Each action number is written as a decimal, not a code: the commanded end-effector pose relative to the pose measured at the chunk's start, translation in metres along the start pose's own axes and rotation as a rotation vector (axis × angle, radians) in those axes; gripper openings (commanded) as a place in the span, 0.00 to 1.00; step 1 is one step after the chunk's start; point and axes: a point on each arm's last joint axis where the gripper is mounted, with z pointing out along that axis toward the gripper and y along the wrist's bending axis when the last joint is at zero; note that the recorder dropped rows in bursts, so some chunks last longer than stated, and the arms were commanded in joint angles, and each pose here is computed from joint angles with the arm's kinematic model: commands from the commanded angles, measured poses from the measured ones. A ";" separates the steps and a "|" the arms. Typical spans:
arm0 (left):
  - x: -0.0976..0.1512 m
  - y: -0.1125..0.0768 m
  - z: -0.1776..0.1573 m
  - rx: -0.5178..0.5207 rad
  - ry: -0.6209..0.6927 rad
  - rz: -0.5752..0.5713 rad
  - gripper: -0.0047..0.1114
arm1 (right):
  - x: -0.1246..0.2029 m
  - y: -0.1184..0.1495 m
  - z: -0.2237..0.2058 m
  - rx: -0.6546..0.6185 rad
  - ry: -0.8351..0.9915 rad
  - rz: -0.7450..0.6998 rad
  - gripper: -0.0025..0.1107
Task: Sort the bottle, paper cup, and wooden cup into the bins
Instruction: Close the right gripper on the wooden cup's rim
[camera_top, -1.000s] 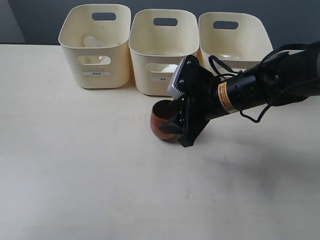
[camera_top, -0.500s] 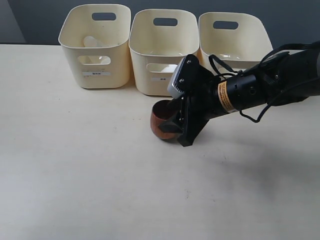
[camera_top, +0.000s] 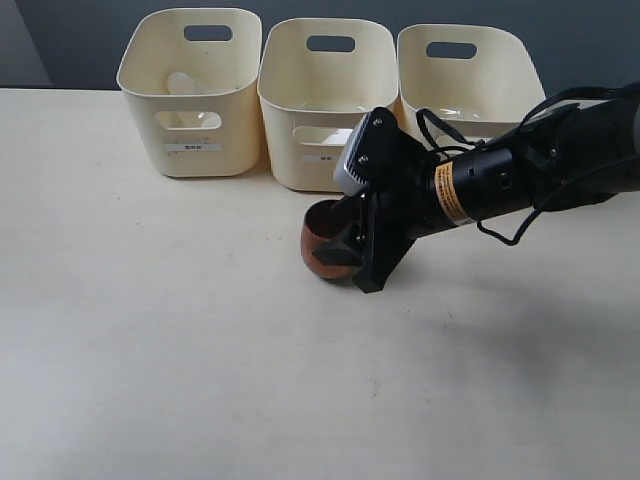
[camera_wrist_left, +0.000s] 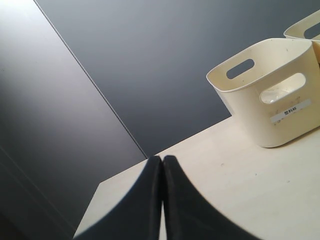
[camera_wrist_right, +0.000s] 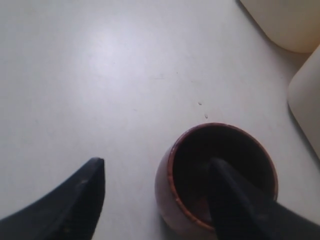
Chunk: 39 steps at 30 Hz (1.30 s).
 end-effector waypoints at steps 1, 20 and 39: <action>0.000 0.000 0.000 -0.003 -0.009 -0.008 0.04 | -0.001 -0.002 0.000 0.005 -0.008 0.000 0.53; 0.000 0.000 0.000 -0.003 -0.009 -0.005 0.04 | -0.002 -0.001 0.000 0.002 -0.013 0.008 0.53; 0.000 0.000 0.000 -0.003 -0.009 -0.005 0.04 | 0.006 -0.003 0.009 -0.009 -0.001 0.019 0.52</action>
